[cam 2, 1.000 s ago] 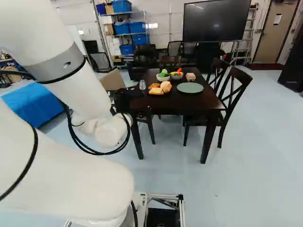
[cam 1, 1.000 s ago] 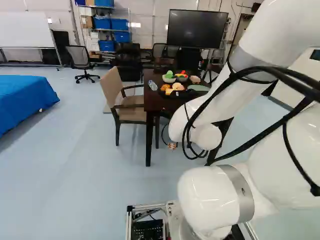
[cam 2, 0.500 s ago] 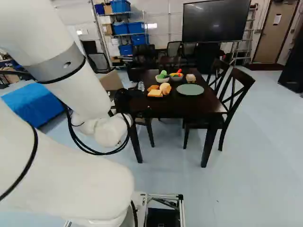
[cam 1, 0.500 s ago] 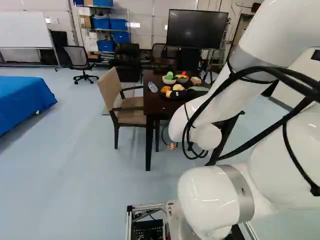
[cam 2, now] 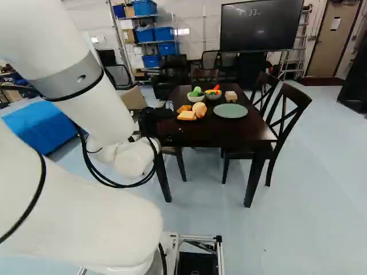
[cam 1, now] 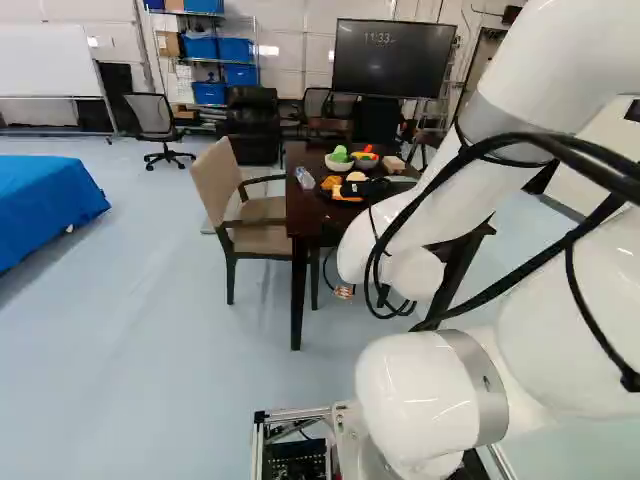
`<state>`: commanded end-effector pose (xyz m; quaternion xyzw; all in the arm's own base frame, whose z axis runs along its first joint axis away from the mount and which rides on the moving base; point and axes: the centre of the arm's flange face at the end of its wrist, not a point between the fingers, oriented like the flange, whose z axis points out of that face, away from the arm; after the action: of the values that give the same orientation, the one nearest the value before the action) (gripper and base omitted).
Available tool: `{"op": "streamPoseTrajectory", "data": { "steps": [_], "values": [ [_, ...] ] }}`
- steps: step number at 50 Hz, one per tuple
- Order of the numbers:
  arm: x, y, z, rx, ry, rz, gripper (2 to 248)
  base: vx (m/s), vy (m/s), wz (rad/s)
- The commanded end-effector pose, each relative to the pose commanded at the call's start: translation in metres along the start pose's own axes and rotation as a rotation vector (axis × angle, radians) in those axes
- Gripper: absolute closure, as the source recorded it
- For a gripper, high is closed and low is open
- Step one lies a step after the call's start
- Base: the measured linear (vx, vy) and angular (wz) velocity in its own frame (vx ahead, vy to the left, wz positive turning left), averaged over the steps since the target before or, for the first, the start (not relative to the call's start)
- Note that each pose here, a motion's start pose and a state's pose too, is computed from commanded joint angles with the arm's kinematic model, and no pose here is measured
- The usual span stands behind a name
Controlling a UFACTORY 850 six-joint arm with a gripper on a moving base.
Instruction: Move the croissant to the empty plate
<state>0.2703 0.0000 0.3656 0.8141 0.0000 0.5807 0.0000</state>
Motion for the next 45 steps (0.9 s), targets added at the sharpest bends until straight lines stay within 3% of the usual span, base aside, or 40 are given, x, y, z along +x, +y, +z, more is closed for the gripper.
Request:
{"op": "streamPoseTrajectory", "data": {
  "steps": [45],
  "values": [
    [0.0000, 0.0000, 0.0000, 0.000, 0.000, 0.000, 3, 0.075, -0.002, -0.009]
  ]
}}
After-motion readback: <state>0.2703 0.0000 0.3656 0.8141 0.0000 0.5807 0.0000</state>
